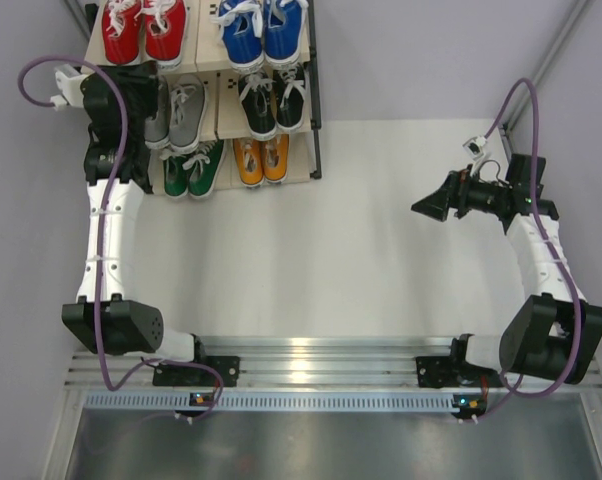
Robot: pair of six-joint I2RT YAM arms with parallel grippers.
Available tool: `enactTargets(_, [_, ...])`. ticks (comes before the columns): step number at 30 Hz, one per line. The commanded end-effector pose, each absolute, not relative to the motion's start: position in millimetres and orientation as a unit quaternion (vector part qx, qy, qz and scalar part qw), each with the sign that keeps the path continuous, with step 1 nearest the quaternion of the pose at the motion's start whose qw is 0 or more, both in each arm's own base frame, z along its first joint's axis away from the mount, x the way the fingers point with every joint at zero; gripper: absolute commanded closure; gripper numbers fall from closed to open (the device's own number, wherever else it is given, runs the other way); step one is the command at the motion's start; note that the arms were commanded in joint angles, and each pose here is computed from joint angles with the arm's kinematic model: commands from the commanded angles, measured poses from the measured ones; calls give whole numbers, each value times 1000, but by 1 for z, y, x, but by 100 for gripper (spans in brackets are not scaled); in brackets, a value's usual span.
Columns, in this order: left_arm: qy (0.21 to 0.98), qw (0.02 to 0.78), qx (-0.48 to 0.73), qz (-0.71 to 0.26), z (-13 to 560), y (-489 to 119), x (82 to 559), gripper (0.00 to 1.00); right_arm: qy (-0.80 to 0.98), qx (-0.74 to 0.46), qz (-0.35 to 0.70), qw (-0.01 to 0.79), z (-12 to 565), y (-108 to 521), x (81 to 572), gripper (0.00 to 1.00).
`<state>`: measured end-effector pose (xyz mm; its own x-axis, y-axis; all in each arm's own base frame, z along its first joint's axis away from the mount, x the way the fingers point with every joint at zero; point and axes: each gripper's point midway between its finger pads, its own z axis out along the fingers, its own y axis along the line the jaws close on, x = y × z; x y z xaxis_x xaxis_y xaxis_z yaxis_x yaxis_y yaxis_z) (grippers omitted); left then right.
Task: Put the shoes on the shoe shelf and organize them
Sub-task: Adjust a pair of shoes at the shoe shelf.
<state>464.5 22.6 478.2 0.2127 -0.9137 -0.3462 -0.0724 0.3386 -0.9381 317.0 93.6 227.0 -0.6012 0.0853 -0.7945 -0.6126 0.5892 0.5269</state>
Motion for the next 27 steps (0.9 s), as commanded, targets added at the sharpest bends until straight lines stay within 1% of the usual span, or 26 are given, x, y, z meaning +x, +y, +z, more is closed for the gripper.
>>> enactTargets(1, [500,645,-448,-366,508,21,453,61,768,-198,401,459,256,90,319,3])
enactTargets(7, [499,653,-443,-360,514,23,448,53,767,-201,398,462,257,90,318,3])
enactTargets(11, [499,663,-440,-343,517,29,439,46,766,-201,399,462,258,90,318,3])
enactTargets(12, [501,665,-438,-339,517,30,438,42,766,-202,398,462,258,90,318,3])
enactTargets(14, [502,674,-430,-330,521,32,431,41,766,-201,399,462,258,90,318,3])
enactTargets(22, [523,716,-370,-277,542,33,402,40,767,-201,398,461,257,90,317,3])
enactTargets(27, [550,735,-346,-193,538,49,384,43,767,-201,399,461,255,90,317,3])
